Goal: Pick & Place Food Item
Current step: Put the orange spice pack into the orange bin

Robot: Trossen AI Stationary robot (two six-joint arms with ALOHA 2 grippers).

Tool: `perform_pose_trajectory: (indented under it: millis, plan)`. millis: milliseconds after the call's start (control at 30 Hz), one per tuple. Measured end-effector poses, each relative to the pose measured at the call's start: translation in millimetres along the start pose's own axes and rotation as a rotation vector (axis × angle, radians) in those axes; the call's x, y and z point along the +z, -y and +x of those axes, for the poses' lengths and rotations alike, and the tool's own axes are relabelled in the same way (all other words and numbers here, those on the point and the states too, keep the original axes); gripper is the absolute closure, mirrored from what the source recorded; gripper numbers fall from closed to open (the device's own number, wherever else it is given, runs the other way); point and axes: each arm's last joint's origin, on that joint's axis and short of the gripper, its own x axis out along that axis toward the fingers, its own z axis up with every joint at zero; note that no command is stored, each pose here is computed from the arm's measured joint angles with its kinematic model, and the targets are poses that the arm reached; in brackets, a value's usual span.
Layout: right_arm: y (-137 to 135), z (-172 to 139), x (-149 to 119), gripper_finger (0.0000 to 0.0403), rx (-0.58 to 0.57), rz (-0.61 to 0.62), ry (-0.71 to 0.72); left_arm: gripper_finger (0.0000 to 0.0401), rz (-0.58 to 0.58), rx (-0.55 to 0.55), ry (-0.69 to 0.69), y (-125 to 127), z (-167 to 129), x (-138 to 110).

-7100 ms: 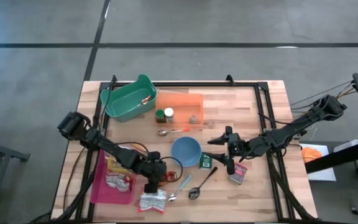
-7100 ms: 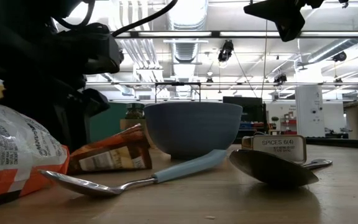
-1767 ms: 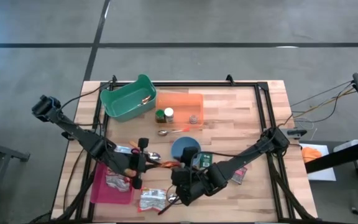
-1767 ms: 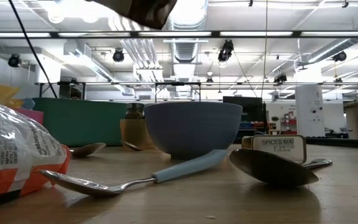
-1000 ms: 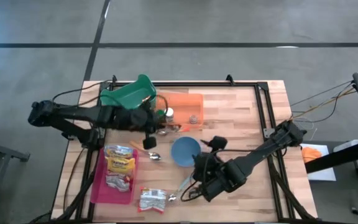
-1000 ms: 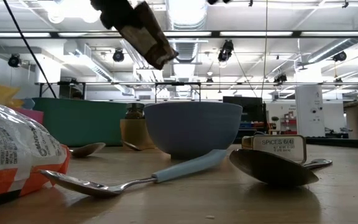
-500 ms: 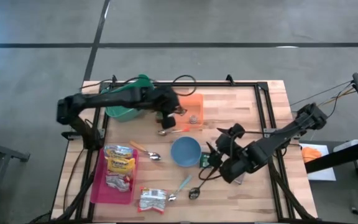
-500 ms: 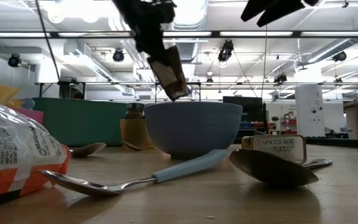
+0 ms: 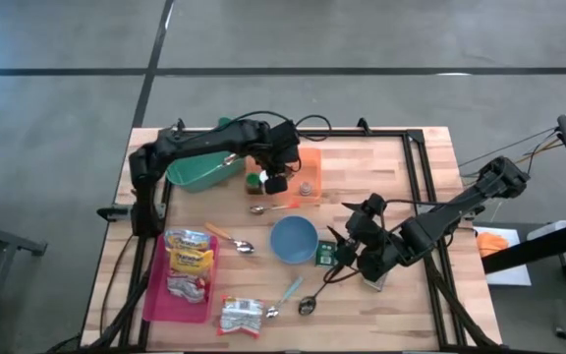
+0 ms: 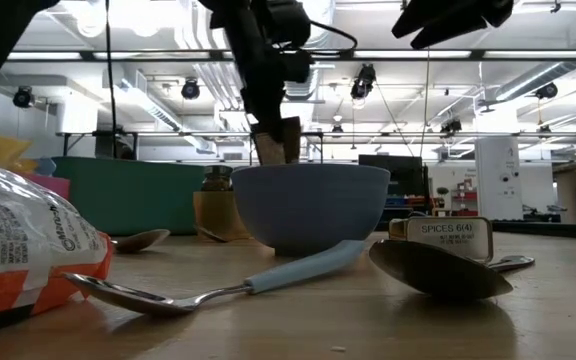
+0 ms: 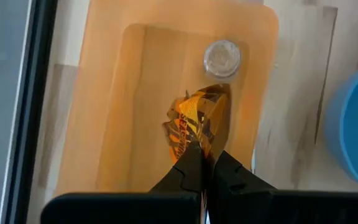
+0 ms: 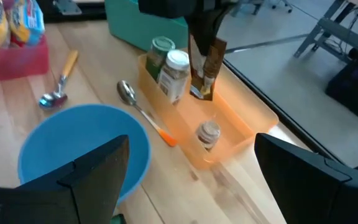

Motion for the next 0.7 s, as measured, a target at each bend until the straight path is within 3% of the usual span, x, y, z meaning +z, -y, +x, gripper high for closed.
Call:
perform_pose_trajectory:
  millis: [200,700]
  plan:
    - [2,0,2,0.0059,0.003,0.017,0.008,0.0401,-0.025,-0.063,-0.016,-7,9,-4]
    - [-2,0,7,0.0059,0.007,0.013,0.024,0.0401,-0.029,-0.096,-0.093,-7,30,-7]
